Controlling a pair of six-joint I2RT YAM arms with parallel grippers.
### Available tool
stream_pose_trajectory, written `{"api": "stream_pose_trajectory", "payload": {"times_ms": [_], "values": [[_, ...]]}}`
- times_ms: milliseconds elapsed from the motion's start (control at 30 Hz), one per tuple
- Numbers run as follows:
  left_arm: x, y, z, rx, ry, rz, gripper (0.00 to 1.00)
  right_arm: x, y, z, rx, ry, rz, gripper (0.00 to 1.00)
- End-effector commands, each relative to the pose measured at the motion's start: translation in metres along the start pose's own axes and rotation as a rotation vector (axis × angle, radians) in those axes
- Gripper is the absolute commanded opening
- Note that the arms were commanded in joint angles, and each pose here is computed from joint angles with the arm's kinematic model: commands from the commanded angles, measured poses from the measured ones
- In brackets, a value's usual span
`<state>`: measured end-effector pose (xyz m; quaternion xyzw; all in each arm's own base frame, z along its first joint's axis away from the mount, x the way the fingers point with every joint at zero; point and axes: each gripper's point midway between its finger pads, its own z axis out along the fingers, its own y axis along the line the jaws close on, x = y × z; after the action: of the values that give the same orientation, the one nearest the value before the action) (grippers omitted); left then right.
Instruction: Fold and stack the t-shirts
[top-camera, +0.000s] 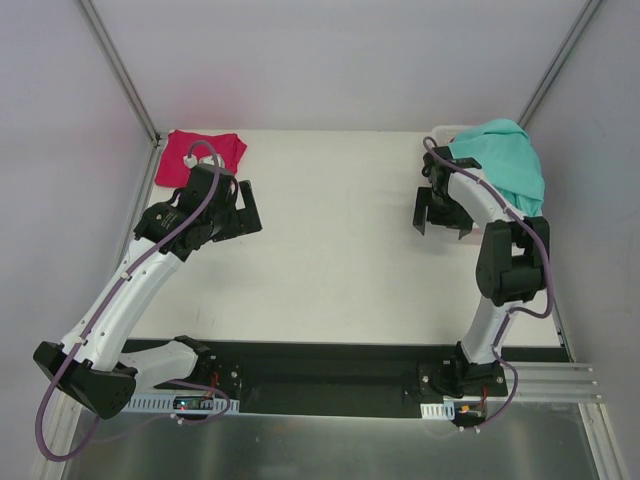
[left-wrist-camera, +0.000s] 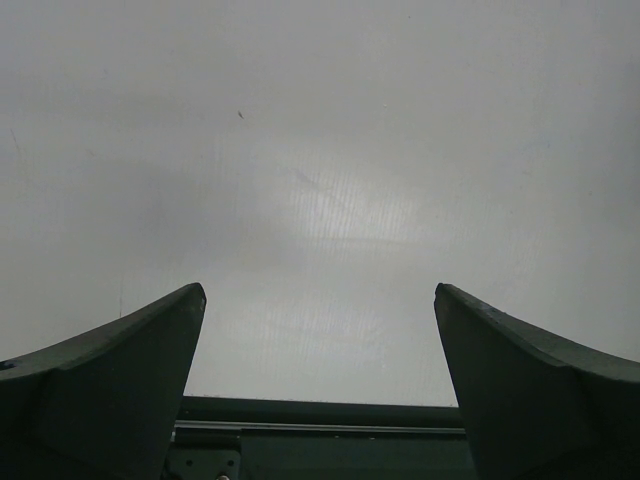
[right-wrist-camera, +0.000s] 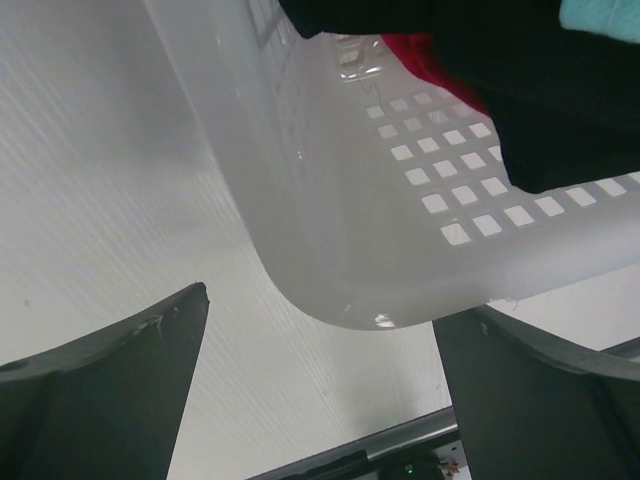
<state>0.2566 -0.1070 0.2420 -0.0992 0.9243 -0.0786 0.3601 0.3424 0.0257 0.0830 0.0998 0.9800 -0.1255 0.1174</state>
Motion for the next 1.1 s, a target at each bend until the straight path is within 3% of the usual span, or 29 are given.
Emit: {"api": "stream_pose_trajectory", "payload": {"times_ms": [0,533,1067], "values": [[-0.003,0.004,-0.009,-0.006,-0.025,0.024,0.99,-0.042,-0.003,-0.008,0.001,-0.068,0.021,0.96],[-0.006,0.012,-0.023,-0.023,-0.036,0.039,0.99,-0.074,-0.041,0.009,0.038,-0.039,0.108,0.96],[-0.004,0.018,-0.027,-0.044,-0.033,0.054,0.99,-0.106,-0.042,-0.001,-0.004,-0.072,0.144,0.97]]}}
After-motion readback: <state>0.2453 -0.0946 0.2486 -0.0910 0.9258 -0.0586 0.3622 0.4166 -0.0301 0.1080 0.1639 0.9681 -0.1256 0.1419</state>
